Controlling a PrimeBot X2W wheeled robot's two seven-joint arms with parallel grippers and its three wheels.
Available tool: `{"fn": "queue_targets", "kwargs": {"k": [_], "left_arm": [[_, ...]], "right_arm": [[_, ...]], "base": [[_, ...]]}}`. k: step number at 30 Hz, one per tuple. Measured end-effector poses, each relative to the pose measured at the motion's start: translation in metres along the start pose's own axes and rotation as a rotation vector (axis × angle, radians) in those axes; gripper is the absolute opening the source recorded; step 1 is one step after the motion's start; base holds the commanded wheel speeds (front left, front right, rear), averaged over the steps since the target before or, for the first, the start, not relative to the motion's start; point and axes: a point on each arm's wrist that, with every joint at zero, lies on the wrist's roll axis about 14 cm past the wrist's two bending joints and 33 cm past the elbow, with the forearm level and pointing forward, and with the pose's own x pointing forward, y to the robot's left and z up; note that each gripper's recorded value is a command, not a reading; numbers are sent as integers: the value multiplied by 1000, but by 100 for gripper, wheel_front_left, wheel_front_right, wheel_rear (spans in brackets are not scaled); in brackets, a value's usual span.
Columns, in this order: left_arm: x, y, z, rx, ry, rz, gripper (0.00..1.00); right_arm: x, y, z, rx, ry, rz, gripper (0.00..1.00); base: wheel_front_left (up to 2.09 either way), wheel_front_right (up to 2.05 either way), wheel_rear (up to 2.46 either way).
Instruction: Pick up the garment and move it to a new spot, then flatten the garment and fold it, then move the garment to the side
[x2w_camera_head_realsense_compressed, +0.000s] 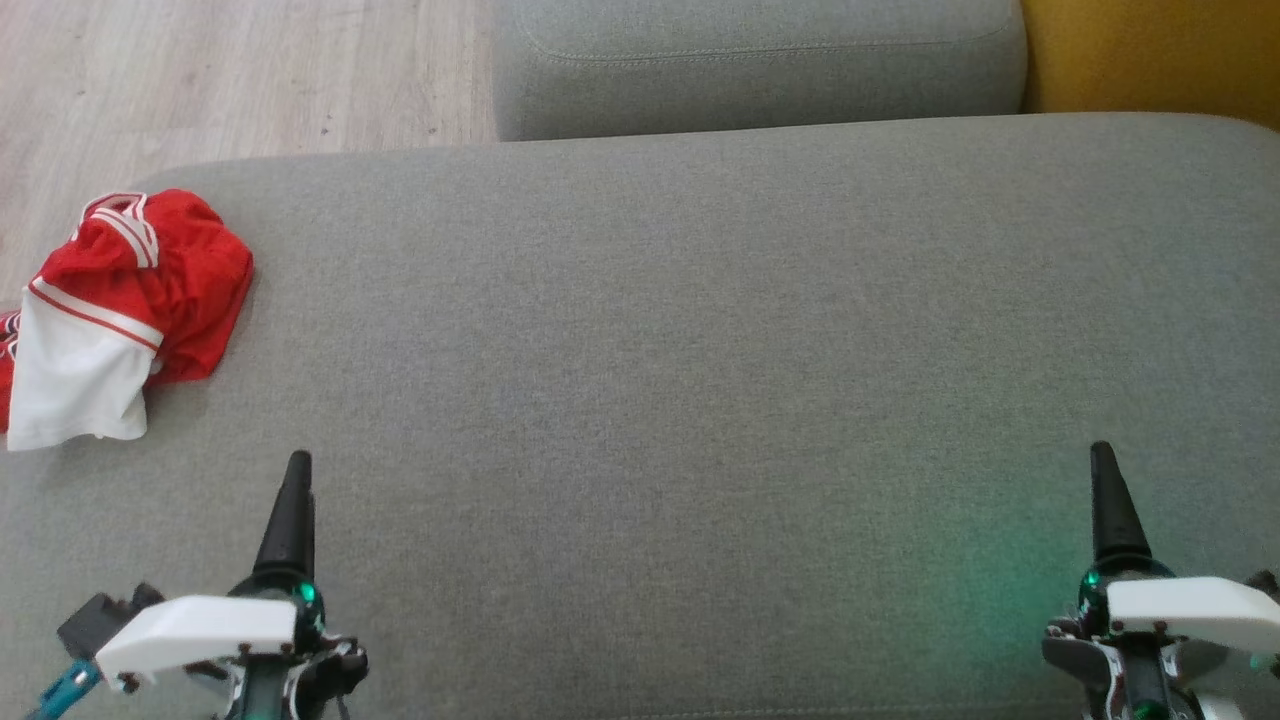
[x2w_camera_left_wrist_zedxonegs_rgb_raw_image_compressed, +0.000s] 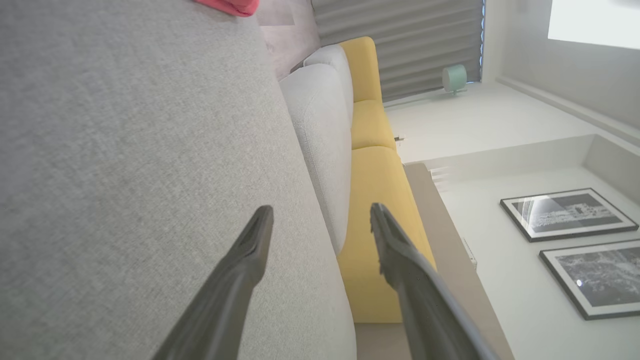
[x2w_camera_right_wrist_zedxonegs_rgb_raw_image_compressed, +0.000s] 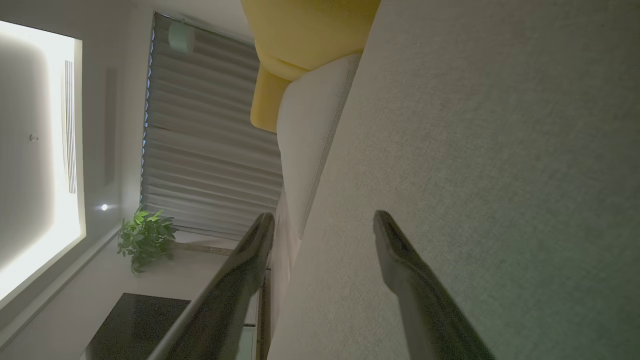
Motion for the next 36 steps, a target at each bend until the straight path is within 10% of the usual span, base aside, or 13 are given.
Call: {"fn": "queue_targets", "kwargs": {"k": [36], "left_arm": [[-1, -19, -25, 576, 25, -47, 100]], "right_arm": [[2, 28, -22, -532, 23, 110, 100]], "base": [[0, 0, 0]]}}
